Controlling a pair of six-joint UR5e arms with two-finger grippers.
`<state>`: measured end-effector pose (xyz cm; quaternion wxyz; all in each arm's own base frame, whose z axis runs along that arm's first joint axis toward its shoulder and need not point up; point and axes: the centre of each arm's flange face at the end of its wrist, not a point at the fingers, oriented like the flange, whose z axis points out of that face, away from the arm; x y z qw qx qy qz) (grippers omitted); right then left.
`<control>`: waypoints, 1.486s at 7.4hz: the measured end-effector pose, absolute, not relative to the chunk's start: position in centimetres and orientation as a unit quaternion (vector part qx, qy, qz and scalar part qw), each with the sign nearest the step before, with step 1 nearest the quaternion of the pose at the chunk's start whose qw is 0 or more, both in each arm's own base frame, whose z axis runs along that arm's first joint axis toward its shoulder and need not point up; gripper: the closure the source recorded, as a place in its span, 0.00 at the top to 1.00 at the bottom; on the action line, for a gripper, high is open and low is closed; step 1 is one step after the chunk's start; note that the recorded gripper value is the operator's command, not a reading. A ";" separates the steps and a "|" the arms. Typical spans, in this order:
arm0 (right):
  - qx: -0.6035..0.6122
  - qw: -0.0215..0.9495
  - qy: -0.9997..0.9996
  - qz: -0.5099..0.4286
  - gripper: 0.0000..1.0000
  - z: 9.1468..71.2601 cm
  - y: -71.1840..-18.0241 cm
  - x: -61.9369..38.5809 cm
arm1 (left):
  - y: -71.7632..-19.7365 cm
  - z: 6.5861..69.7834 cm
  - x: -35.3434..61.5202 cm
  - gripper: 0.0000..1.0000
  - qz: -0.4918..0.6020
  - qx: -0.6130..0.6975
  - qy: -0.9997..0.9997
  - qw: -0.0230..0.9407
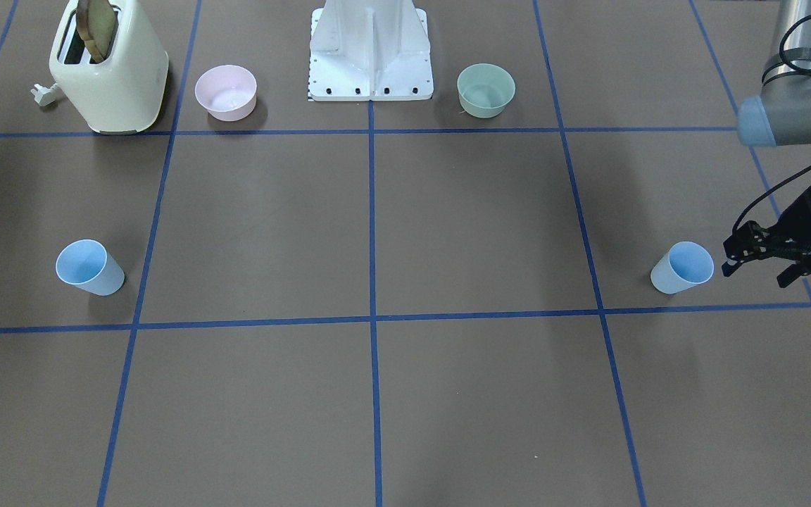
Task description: Stack blue cups with both arms
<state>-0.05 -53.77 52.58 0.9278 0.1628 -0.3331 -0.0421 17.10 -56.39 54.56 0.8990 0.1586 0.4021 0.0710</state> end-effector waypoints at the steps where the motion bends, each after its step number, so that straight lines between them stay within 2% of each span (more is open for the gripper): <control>1: 0.163 0.928 -0.333 -0.042 1.00 52.6 -53.8 0.0 | -56.1 54.6 18.0 0.74 0.079 0.157 0.404 0.898; 2: 0.162 0.928 -0.333 -0.042 1.00 52.6 -53.7 0.0 | -55.8 54.6 19.0 0.73 0.087 0.155 0.405 0.897; 4: 0.162 0.928 -0.334 -0.041 1.00 52.7 -53.7 0.0 | -55.3 54.9 20.3 0.64 0.098 0.149 0.405 0.897; 5: 0.161 0.928 -0.334 -0.041 1.00 52.7 -53.7 -0.1 | -55.1 55.0 20.8 0.37 0.103 0.146 0.406 0.896; 6: 0.161 0.928 -0.334 -0.040 1.00 52.7 -53.7 -0.1 | -54.9 54.9 21.3 0.01 0.107 0.146 0.407 0.895; 9: 0.159 0.928 -0.335 -0.036 1.00 52.7 -53.7 -0.1 | -54.5 54.1 21.5 0.00 0.111 0.153 0.412 0.891; 11: 0.159 0.928 -0.335 -0.035 1.00 52.7 -53.7 -0.1 | -54.6 48.2 21.6 0.00 0.107 0.147 0.419 0.889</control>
